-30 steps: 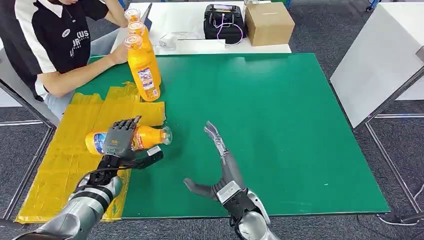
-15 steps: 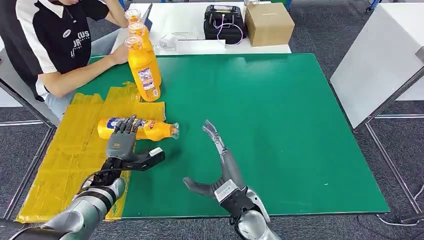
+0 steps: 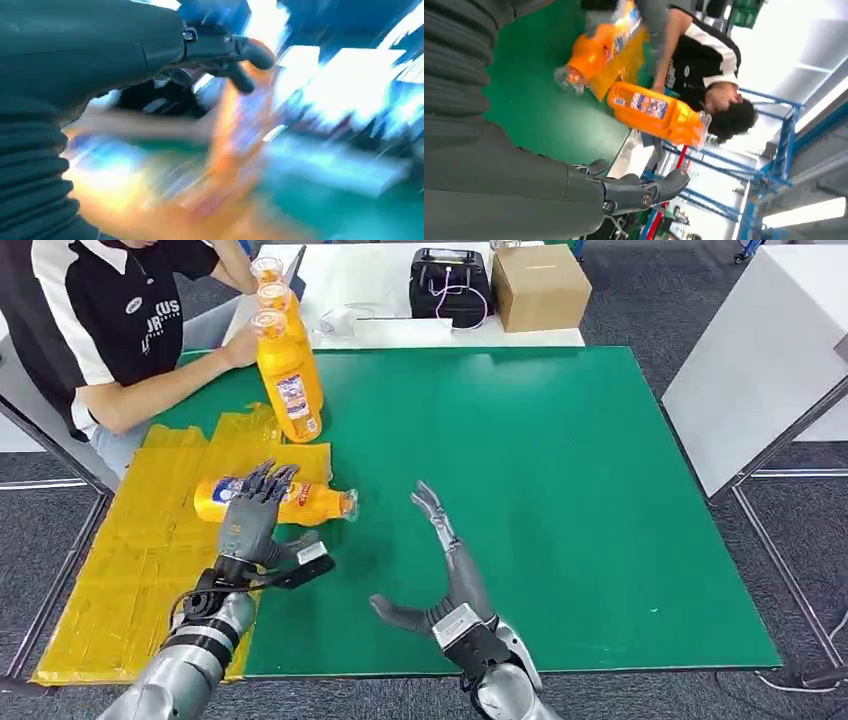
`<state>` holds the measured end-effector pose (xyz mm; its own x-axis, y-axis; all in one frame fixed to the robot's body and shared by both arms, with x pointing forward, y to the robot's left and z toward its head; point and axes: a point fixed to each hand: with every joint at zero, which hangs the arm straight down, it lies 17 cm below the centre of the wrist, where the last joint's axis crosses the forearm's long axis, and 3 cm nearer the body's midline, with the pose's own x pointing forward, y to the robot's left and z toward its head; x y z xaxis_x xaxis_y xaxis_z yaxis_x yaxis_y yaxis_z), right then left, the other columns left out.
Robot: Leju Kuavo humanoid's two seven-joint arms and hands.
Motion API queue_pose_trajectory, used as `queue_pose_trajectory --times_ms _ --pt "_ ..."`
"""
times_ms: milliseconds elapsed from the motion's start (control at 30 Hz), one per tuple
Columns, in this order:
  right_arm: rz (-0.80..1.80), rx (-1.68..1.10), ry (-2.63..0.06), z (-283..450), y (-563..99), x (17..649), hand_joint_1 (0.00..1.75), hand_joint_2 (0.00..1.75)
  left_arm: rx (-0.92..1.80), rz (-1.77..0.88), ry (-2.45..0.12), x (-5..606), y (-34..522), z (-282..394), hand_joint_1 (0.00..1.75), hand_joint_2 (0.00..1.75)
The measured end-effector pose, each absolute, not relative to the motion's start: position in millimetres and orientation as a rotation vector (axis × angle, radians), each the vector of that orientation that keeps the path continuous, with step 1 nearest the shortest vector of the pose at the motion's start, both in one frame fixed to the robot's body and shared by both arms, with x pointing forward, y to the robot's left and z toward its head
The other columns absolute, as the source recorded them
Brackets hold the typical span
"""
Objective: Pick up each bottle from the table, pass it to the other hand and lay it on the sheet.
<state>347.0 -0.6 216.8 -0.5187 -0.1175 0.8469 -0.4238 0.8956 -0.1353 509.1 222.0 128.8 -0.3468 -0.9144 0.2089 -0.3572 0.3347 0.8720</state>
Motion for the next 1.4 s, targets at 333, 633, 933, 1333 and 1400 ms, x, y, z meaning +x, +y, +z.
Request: queue_pose_trajectory --times_ms 333,633,933,1333,1400 --pt "0.312 0.325 -2.129 221.0 -26.8 346.5 0.0 1.75 1.189 -0.369 -2.062 457.0 261.5 218.4 0.0 1.75" --pt "0.234 0.271 -2.109 216.9 -77.8 330.1 0.0 1.75 0.344 -0.021 -2.103 419.9 209.0 213.0 0.0 1.75" --pt "0.204 0.217 -2.031 192.4 -140.5 307.6 0.0 1.75 -0.109 -0.218 -1.955 373.2 161.5 163.4 0.0 1.75" --pt "0.196 0.099 -2.002 182.7 -195.5 294.8 0.0 1.75 -0.168 -0.31 -1.879 336.5 174.0 135.8 0.0 1.75" --pt "0.198 0.092 -2.0 182.0 -197.6 295.2 0.0 1.75 -0.183 -0.312 -1.875 335.3 174.1 135.8 0.0 1.75"
